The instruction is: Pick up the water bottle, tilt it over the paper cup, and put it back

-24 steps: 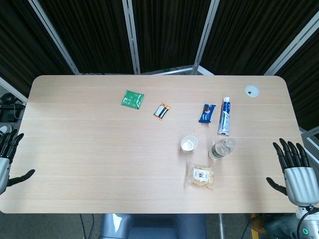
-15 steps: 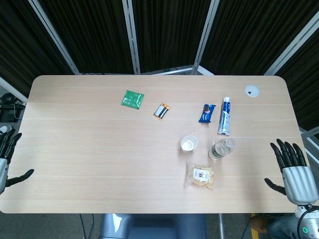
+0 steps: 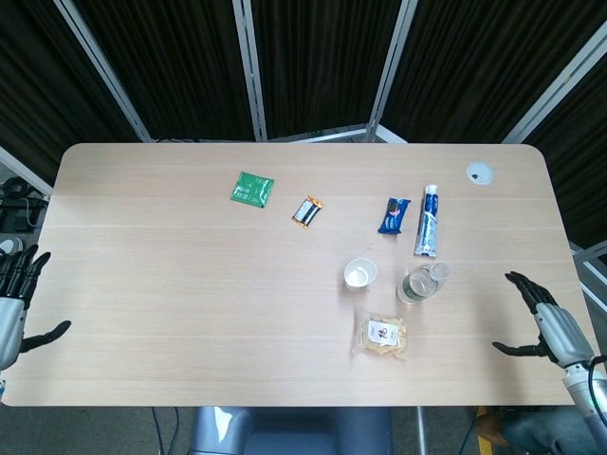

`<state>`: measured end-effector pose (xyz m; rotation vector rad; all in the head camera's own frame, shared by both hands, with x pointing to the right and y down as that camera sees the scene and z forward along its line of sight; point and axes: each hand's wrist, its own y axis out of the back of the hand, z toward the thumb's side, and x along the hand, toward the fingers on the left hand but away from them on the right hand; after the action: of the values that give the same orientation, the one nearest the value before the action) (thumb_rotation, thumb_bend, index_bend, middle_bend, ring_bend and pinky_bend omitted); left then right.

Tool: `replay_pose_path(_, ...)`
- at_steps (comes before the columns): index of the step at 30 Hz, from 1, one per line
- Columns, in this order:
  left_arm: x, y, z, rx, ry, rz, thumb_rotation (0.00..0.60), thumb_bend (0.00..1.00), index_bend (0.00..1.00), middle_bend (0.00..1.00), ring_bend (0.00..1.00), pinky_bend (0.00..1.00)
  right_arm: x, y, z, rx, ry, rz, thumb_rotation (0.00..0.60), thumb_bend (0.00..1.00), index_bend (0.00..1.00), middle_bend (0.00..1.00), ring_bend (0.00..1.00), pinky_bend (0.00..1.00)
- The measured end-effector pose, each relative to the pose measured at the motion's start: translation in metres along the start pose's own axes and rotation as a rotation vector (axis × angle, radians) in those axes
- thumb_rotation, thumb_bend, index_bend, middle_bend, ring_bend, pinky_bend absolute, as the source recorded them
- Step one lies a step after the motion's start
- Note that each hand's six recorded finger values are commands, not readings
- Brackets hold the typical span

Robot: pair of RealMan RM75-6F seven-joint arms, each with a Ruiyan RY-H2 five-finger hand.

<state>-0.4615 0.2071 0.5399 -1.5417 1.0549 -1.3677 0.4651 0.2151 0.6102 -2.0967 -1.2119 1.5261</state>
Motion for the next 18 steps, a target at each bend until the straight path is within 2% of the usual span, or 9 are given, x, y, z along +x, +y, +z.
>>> replay_pose_path(4, 0.003, -0.002, 0.004, 0.005, -0.006, -0.001, 0.600, 0.00, 0.00, 0.00, 0.00, 0.00, -0.023, -0.007, -0.017, -0.057, -0.020, 0.081, 0.600, 0.00, 0.00, 0.00, 0.00, 0.00)
replay_pose_path(9, 0.006, -0.002, 0.003, 0.023, 0.010, 0.010, 0.600, 0.00, 0.00, 0.00, 0.00, 0.00, -0.060, -0.030, -0.015, -0.032, 0.016, 0.142, 0.600, 0.00, 0.00, 0.00, 0.00, 0.00)
replay_pose_path(18, 0.011, -0.005, 0.000, 0.044, 0.044, 0.012, 0.600, 0.00, 0.00, 0.00, 0.00, 0.00, -0.099, -0.059, 0.014, -0.067, 0.082, 0.149, 0.600, 0.00, 0.00, 0.00, 0.00, 0.00)
